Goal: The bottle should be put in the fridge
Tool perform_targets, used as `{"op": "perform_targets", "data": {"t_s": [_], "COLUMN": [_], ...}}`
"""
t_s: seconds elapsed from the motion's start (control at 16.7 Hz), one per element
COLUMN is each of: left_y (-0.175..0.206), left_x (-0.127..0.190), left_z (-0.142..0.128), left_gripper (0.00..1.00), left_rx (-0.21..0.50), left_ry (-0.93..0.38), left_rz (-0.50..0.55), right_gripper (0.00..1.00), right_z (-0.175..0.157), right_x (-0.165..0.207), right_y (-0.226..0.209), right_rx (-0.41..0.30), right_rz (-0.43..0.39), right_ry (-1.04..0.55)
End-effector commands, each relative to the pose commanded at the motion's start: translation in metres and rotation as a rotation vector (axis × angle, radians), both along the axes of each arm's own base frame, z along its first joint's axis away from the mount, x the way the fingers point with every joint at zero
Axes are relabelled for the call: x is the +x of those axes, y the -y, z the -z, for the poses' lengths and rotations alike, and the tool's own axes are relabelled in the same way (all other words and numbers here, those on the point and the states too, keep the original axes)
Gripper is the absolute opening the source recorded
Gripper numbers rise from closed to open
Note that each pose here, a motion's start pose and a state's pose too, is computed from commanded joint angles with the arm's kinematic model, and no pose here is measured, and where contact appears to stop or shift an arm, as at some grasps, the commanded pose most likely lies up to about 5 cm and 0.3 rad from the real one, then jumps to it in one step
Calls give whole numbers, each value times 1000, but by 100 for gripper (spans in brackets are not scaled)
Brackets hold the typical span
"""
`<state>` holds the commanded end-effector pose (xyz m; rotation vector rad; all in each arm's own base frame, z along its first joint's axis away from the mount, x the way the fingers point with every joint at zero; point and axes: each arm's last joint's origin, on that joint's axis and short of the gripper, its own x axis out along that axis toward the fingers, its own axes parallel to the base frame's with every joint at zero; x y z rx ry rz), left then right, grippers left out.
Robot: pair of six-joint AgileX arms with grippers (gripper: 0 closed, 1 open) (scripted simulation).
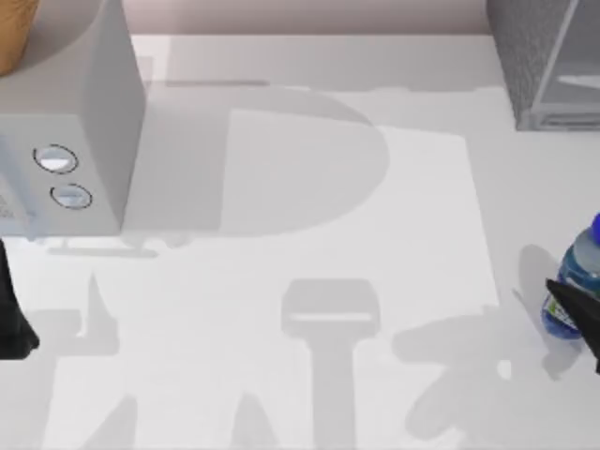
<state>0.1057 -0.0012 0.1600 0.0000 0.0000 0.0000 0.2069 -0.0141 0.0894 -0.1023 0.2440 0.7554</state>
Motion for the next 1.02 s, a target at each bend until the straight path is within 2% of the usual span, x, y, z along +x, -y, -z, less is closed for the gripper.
{"op": "perform_targets", "data": {"t_s": [0.3, 0.72, 1.02], "left_y": [0, 0, 0], "left_x": [0, 0, 0], "left_z": [0, 0, 0], "left_gripper": [100, 100, 100], "left_rx": [0, 0, 0], "left_ry": [0, 0, 0], "left_rz": [0, 0, 0], "right_gripper": [1, 1, 1], "right_z": [-18, -22, -30], "right_x": [-9, -12, -21], "right_y": [29, 32, 23], "right_rx": [32, 32, 42], "right_rz": [0, -14, 93], "right_ry": [10, 24, -49]}}
